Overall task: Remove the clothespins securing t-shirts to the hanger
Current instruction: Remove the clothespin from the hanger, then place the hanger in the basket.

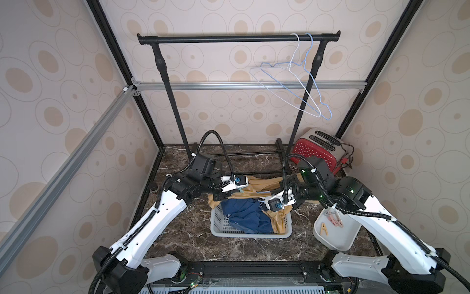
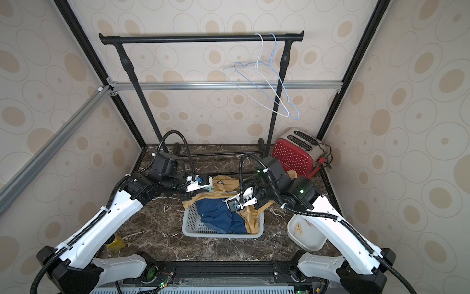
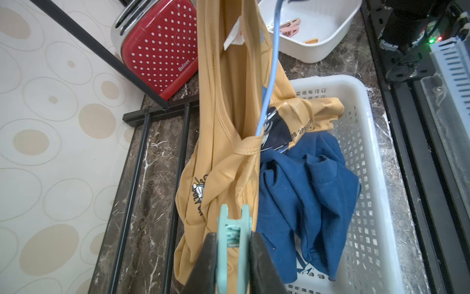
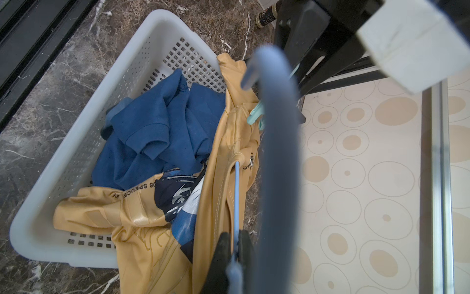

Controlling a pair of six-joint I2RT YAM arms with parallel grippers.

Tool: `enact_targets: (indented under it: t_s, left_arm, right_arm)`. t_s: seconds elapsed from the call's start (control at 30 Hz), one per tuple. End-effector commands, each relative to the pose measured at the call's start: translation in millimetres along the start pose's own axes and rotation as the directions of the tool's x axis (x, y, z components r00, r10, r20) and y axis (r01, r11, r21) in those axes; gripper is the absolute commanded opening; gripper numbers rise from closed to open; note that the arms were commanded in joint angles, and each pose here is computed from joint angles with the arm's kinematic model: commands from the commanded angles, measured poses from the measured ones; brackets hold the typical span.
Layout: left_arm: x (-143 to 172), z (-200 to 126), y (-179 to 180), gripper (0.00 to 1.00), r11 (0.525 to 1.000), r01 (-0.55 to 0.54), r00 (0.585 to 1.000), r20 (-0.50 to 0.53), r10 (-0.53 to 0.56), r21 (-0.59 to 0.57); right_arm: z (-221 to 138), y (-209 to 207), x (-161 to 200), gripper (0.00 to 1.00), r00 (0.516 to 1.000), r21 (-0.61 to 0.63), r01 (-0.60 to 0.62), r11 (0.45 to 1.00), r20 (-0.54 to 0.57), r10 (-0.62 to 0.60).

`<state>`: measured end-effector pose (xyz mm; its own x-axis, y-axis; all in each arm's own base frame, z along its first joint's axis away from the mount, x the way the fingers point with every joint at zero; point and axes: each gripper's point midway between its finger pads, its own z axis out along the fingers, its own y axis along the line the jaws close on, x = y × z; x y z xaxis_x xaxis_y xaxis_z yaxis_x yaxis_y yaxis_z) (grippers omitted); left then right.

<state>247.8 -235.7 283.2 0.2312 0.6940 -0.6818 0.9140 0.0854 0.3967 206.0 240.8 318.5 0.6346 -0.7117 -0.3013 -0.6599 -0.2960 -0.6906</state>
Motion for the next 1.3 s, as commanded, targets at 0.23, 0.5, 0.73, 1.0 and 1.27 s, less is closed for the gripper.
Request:
enact_targets:
  t_s: [0.23,0.5,0.73,1.0,1.27]
  left_arm:
    - [-23,-71,20,0.22,0.963,0.065,0.998,0.041,-0.056,-0.26]
    - [-21,-102,15,0.24,0.93,0.135,0.991,0.046,-0.127,-0.341]
    - [-34,-120,9,0.25,0.916,0.182,0.981,0.134,-0.143,-0.358]
    - [-37,-122,1,0.25,0.913,0.235,0.967,0.178,-0.184,-0.335]
    - [-32,-111,-1,0.25,0.903,0.312,0.945,0.195,-0.263,-0.297]
  right_arm:
    - [18,-25,-2,0.0,0.958,0.01,-0.288,0.958,0.017,0.287]
    - [17,-76,-38,0.0,0.789,-0.02,-0.591,0.807,0.197,0.582]
    - [4,-131,-73,0.0,0.66,-0.074,-0.694,0.716,0.334,0.674]
    - [25,-137,-80,0.0,0.543,-0.157,-0.773,0.614,0.336,0.77]
    - [79,-89,-43,0.0,0.312,-0.278,-0.886,0.372,0.237,0.92]
